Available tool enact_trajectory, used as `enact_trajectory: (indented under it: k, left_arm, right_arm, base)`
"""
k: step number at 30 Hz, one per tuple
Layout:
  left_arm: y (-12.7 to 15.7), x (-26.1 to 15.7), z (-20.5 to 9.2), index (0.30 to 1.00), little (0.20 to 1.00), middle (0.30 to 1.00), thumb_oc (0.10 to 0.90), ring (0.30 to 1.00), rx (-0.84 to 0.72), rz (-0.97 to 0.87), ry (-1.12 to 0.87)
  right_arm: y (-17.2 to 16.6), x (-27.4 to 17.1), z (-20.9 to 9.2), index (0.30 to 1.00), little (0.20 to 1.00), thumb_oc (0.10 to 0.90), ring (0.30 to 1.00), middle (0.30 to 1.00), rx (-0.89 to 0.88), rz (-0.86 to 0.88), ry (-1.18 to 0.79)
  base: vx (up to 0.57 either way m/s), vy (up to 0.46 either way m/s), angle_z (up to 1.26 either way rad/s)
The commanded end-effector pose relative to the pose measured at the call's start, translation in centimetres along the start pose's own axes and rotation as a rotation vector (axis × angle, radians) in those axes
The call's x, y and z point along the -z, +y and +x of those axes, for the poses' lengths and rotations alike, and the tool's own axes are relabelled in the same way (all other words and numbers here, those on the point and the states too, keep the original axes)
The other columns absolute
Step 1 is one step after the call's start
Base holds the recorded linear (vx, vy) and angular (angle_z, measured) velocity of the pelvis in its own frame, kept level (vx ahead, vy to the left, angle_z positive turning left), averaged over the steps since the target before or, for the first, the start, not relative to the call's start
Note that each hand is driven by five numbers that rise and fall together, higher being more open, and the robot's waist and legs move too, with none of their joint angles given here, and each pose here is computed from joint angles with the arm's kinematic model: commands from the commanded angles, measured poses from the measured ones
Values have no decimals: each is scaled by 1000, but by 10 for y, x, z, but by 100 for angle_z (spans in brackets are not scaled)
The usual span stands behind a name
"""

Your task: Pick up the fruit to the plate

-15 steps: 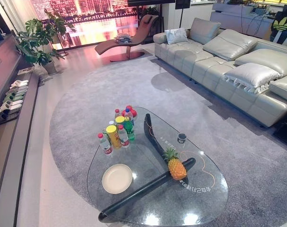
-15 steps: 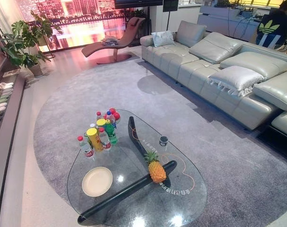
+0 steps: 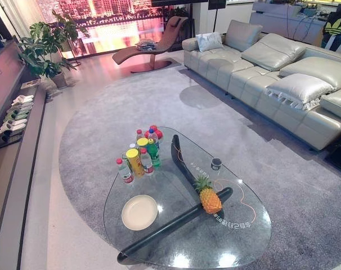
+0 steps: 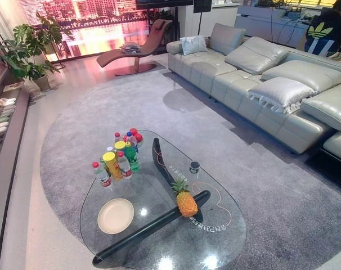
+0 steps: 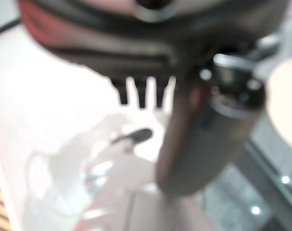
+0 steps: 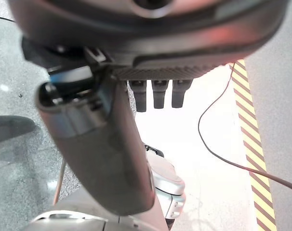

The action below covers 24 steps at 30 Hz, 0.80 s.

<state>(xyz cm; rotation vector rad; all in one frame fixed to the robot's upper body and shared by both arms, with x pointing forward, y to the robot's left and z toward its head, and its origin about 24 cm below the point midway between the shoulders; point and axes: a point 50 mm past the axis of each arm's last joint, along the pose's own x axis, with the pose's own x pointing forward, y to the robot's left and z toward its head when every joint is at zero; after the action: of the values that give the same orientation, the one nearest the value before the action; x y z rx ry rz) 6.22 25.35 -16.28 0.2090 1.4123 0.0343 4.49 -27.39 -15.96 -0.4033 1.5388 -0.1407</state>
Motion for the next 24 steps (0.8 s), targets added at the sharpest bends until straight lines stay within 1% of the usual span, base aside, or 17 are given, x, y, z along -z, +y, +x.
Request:
enact_trajectory:
  k: [1, 13, 16, 23, 24]
  left_arm:
    - [7, -20, 0, 900, 900, 900, 800, 900, -9, -22, -19]
    - [8, -15, 0, 900, 900, 900, 800, 900, -16, -49, -4]
    - [6, -26, 0, 900, 900, 900, 800, 900, -8, -69, -36]
    - [7, -66, -4, 900, 900, 900, 800, 900, -4, -111, -154]
    - [10, -79, -6, 900, 900, 900, 800, 900, -21, -148, -186]
  right_arm:
    - [-16, -16, -2, 900, 900, 800, 900, 900, 63, 25, -16]
    - [-20, -18, -2, 900, 900, 800, 900, 900, 81, -20, -26]
    - [-25, -28, -3, 900, 900, 800, 900, 900, 95, -18, -53]
    - [-40, -69, -11, 900, 900, 800, 900, 900, 140, 25, -164]
    - [-46, -80, -15, 900, 900, 800, 900, 900, 161, 20, -195]
  base:
    - [0, 0, 0]
    - [9, -1, 0]
    - [-102, 34, -3]
    - [-179, 5, -7]
    - [-142, -2, -3]
